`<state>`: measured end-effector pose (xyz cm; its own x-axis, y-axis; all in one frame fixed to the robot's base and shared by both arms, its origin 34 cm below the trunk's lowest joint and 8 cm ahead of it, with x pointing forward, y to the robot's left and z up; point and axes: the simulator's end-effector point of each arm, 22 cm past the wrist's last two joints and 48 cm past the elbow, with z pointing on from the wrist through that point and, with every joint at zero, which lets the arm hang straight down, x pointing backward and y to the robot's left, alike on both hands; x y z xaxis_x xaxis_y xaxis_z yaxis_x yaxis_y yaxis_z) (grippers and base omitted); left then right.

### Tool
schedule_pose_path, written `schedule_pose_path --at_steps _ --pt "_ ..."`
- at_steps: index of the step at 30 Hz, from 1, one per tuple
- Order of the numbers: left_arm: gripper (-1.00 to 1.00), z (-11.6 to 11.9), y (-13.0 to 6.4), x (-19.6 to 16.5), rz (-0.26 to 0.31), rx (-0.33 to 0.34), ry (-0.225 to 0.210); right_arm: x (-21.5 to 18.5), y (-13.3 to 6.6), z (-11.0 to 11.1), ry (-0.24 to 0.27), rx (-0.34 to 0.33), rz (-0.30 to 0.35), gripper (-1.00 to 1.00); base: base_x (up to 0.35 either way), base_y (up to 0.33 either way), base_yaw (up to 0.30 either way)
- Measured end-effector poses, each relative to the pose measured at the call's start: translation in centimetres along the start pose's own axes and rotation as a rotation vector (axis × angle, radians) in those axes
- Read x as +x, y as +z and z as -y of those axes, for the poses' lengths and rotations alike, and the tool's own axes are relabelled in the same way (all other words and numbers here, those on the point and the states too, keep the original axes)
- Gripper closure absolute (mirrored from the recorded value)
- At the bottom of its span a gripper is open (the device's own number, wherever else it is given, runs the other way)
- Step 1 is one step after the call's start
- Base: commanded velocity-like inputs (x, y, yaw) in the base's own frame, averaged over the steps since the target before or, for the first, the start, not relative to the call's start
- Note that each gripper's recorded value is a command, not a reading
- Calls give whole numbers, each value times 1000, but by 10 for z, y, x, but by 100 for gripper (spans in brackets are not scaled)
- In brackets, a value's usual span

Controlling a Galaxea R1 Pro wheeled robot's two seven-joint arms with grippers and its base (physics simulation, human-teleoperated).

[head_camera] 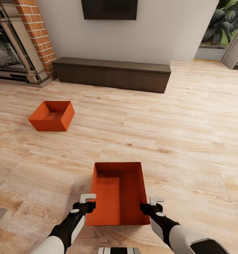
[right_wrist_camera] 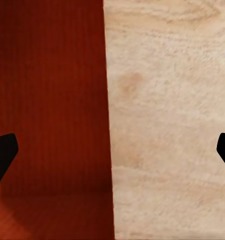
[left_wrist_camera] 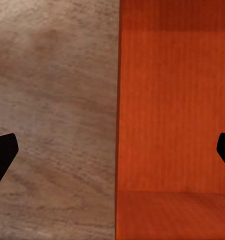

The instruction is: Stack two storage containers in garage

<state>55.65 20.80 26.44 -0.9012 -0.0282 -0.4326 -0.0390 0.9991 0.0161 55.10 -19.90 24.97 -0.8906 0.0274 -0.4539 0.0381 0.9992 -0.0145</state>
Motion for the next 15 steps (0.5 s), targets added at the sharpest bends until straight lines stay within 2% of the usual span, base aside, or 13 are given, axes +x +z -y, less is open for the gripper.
schedule_pose_path --at_steps 4,7,9,15 --pt "-100 -1 0 0 -1 -1 -7 -4 1 4 -9 4 13 -100 0 0 0" --pt "-100 -6 0 1 -3 -9 -21 -13 1 0 -26 -4 41 -100 0 0 0" --pt "-100 -9 1 2 -6 -15 -31 -13 0 -3 -27 -7 39 -100 0 0 0" --pt "-100 -8 1 2 -5 -11 -12 -13 0 -4 -16 -7 34 -100 0 0 0"
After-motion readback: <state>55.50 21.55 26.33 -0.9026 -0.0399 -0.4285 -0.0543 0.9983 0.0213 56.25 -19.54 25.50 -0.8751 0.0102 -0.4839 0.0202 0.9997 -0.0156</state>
